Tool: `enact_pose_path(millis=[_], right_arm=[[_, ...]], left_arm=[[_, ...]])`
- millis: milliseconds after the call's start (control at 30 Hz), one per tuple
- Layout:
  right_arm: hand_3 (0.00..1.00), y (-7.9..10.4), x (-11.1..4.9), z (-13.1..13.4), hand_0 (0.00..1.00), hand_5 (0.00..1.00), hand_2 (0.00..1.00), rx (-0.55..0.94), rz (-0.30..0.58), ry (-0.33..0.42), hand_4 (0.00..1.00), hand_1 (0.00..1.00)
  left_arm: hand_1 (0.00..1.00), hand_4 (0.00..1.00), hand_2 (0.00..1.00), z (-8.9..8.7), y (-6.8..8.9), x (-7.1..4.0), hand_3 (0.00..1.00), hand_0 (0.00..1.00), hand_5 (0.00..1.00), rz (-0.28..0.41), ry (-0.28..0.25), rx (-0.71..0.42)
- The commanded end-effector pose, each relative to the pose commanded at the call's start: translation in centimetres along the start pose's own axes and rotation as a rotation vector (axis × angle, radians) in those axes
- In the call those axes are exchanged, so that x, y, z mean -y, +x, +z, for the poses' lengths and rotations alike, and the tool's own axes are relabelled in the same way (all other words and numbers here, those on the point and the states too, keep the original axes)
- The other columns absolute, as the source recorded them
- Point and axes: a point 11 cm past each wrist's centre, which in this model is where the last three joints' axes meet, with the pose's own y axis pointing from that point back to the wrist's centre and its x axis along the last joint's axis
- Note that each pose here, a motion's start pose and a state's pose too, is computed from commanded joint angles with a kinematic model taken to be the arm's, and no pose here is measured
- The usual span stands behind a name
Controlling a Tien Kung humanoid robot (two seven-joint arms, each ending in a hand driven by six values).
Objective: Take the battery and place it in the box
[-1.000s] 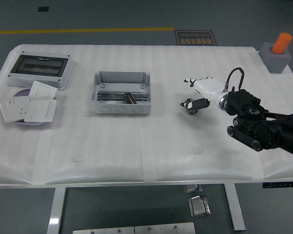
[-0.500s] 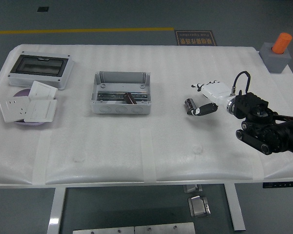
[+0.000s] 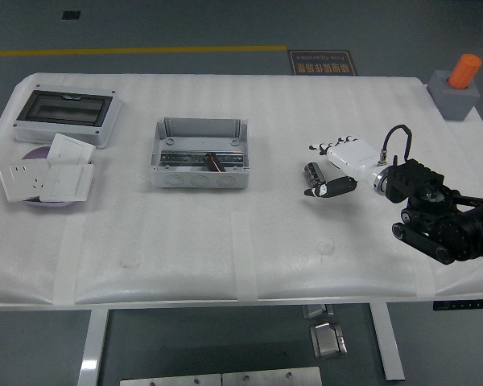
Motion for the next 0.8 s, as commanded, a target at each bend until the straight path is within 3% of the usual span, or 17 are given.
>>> enact_pose_path(millis=[100,133,300,333,500,533,800], right_arm=[[0.874,0.06,-0.02,-0.05,0.92,0.666,0.788,-0.013,0.002,0.008,0.891,0.8],[0.823,0.1,-0.04,-0.01,0.902,0.531,0.763,-0.018,0.002,0.01,0.721,0.778],[0.823,0.26,-0.14,0.38,0.902,0.531,0.763,-0.036,0.003,0.008,0.721,0.778],[0.759,0.28,-0.17,0.48,0.879,0.425,0.743,-0.039,0.003,0.007,0.598,0.762],[0.759,0.3,-0.19,0.71,0.879,0.425,0.743,-0.046,0.001,0.002,0.598,0.762],[0.725,0.28,-0.18,0.72,0.876,0.37,0.736,-0.046,0.0,0.001,0.519,0.757],[0.714,-0.01,-0.12,0.57,0.869,0.361,0.733,-0.042,-0.008,0.004,0.489,0.751]], left_arm=[[0.613,0.43,0.48,0.12,0.1,0.01,0.611,0.59,0.516,0.002,-0.003,0.002],[0.613,0.43,0.48,0.16,0.12,0.02,0.611,0.59,0.516,0.002,-0.003,0.002],[0.613,0.43,0.48,0.26,0.19,0.03,0.611,0.59,0.516,0.004,-0.006,0.003],[0.613,0.43,0.48,0.28,0.21,0.03,0.611,0.589,0.519,0.004,-0.006,0.003],[0.613,0.43,0.48,0.38,0.25,0.04,0.611,0.589,0.519,0.005,-0.009,0.003],[0.613,0.431,0.48,0.43,0.26,0.04,0.611,0.591,0.52,0.005,-0.009,0.004],[0.613,0.431,0.48,0.63,0.42,0.06,0.611,0.59,0.52,0.007,-0.014,0.007]])
